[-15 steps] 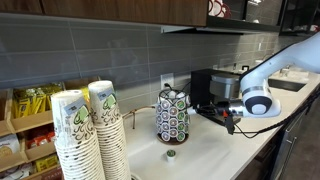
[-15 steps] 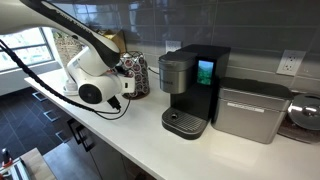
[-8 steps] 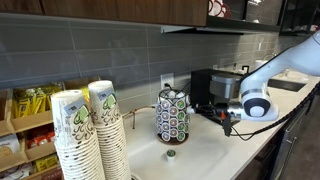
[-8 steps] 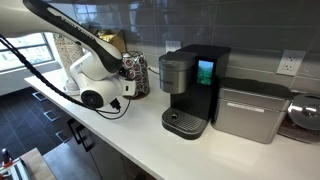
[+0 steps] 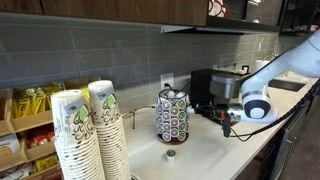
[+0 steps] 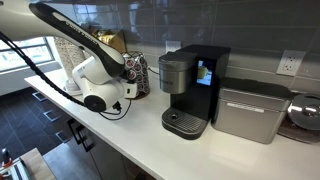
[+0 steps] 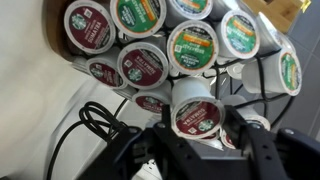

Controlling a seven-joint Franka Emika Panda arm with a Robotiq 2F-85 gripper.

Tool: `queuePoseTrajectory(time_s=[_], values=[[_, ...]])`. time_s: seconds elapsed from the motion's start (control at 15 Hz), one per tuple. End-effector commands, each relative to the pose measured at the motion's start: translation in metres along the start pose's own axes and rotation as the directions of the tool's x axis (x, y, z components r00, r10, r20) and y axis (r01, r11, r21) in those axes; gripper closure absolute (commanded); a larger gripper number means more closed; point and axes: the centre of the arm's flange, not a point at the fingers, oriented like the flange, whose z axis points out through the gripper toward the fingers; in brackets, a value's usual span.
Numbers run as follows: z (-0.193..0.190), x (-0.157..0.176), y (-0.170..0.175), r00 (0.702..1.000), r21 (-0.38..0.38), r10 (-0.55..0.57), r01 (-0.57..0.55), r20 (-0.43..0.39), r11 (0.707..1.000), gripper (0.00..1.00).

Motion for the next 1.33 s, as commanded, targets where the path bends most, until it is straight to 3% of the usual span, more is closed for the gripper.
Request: queuePoseTrajectory(time_s=[0.0,0.33,0.47,1.27], values=[[0.0047,-0.0061,0.007,1.0,0.039,0.03,-0.03,0.01,0.999,0.71],[0.0068,-0.0086,0.0113,0.998,0.057,0.056,-0.058,0.027,0.997,0.71],[0.008,-0.0101,0.013,0.997,0.032,0.064,-0.065,0.049,0.997,0.71],[0.0004,-0.0062,0.0072,0.994,0.031,0.009,-0.012,0.111,0.999,0.71]])
